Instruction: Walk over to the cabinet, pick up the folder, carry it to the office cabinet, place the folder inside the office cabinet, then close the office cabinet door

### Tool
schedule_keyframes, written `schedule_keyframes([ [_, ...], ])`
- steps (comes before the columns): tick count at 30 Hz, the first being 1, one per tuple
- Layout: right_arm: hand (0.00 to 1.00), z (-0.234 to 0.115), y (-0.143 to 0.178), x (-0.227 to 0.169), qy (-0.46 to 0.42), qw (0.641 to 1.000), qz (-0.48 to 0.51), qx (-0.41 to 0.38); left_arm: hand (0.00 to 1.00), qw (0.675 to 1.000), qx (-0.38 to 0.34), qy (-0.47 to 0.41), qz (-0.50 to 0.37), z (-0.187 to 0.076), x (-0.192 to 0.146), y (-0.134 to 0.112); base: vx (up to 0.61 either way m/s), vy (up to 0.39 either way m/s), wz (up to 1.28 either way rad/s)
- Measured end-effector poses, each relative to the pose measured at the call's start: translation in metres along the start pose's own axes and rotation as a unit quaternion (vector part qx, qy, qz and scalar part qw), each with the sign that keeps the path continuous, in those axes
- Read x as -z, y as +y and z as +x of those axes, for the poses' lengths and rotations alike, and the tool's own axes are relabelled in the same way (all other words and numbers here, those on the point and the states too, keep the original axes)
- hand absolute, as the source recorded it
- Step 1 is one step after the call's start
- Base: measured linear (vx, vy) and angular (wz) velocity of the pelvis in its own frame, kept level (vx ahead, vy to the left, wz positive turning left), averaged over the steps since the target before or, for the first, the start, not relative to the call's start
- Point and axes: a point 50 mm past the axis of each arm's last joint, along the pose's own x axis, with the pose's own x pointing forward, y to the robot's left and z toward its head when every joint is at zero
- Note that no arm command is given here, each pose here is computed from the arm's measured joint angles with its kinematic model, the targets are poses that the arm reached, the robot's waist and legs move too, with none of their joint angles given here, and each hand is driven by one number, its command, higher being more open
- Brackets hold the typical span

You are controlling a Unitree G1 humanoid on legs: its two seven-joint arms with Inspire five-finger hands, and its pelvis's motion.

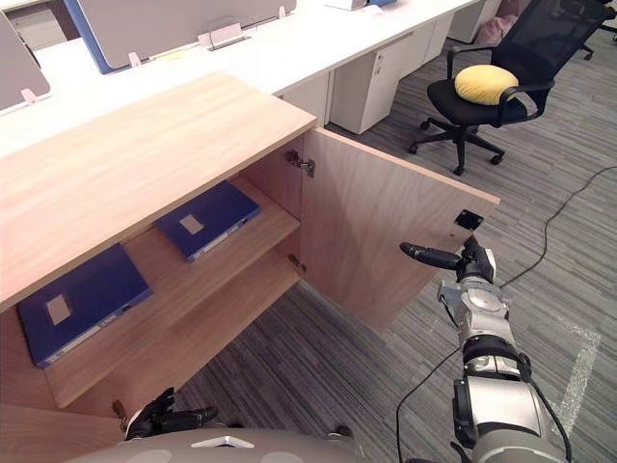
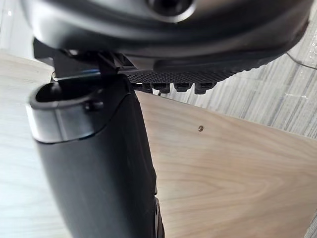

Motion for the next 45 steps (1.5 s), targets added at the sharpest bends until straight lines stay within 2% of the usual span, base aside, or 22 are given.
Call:
schedule_keyframes([
  [5, 1.0, 0.0, 0.004, 0.001, 0.001, 1.0, -0.021, -0.006, 1.0, 1.0, -0.001, -0.006, -0.007, -0.001, 0.0, 0.001, -0.01, 0.003, 0.0],
  [8, 1.0, -0.002, 0.011, 0.002, -0.003, 0.997, -0.072, -0.024, 1.0, 1.0, -0.003, -0.007, -0.008, -0.002, 0.001, 0.002, -0.06, 0.009, -0.07],
  [10, 1.0, -0.013, 0.008, 0.004, -0.019, 0.981, -0.177, -0.071, 1.0, 1.0, -0.002, -0.008, -0.006, -0.002, 0.001, 0.003, -0.05, 0.003, -0.18],
  [12, 1.0, -0.024, 0.001, 0.006, -0.019, 0.97, -0.209, -0.12, 1.0, 1.0, 0.001, -0.007, -0.004, -0.002, 0.001, 0.003, -0.01, -0.008, -0.08],
  [13, 1.0, -0.038, 0.0, 0.009, -0.012, 0.961, -0.203, -0.187, 1.0, 1.0, 0.008, -0.006, 0.001, -0.003, 0.002, 0.004, -0.02, -0.021, -0.07],
  [15, 1.0, -0.055, 0.001, 0.012, -0.003, 0.949, -0.196, -0.248, 1.0, 1.0, 0.015, -0.006, 0.018, -0.003, 0.002, 0.005, -0.02, -0.033, -0.1],
  [18, 1.0, -0.088, 0.02, 0.021, 0.024, 0.902, -0.205, -0.379, 1.0, 0.998, 0.034, -0.008, 0.056, 0.0, -0.003, 0.007, -0.06, -0.055, -0.23],
  [21, 1.0, -0.122, 0.055, 0.026, 0.038, 0.824, -0.212, -0.524, 1.0, 0.992, 0.057, -0.014, 0.109, 0.005, -0.013, 0.006, -0.09, -0.055, -0.07],
  [23, 1.0, -0.156, 0.09, 0.028, 0.031, 0.748, -0.167, -0.642, 1.0, 0.988, 0.072, -0.02, 0.139, 0.008, -0.019, 0.001, -0.07, -0.047, 0.09],
  [24, 1.0, -0.165, 0.098, 0.026, 0.027, 0.725, -0.154, -0.67, 1.0, 0.987, 0.075, -0.02, 0.143, 0.008, -0.02, -0.001, -0.04, -0.034, 0.07],
  [25, 1.0, -0.181, 0.112, 0.021, 0.013, 0.684, -0.132, -0.717, 1.0, 0.985, 0.082, -0.02, 0.151, 0.008, -0.019, -0.004, -0.03, -0.019, 0.06],
  [27, 1.0, -0.194, 0.127, 0.01, -0.019, 0.644, -0.112, -0.757, 1.0, 0.982, 0.087, -0.022, 0.166, 0.008, -0.02, -0.006, -0.02, -0.003, 0.1],
  [28, 1.0, -0.195, 0.133, 0.003, -0.033, 0.635, -0.103, -0.765, 1.0, 0.98, 0.092, -0.022, 0.173, 0.008, -0.02, -0.008, -0.03, 0.009, 0.07],
  [33, 1.0, -0.192, 0.136, 0.002, -0.036, 0.643, -0.096, -0.759, 1.0, 0.976, 0.093, -0.023, 0.196, 0.01, -0.025, -0.004, 0.0, 0.006, 0.02],
  [45, 1.0, -0.197, 0.14, 0.007, -0.027, 0.635, -0.089, -0.767, 1.0, 0.976, 0.089, -0.017, 0.199, 0.012, -0.025, -0.001, 0.0, 0.011, 0.06],
])
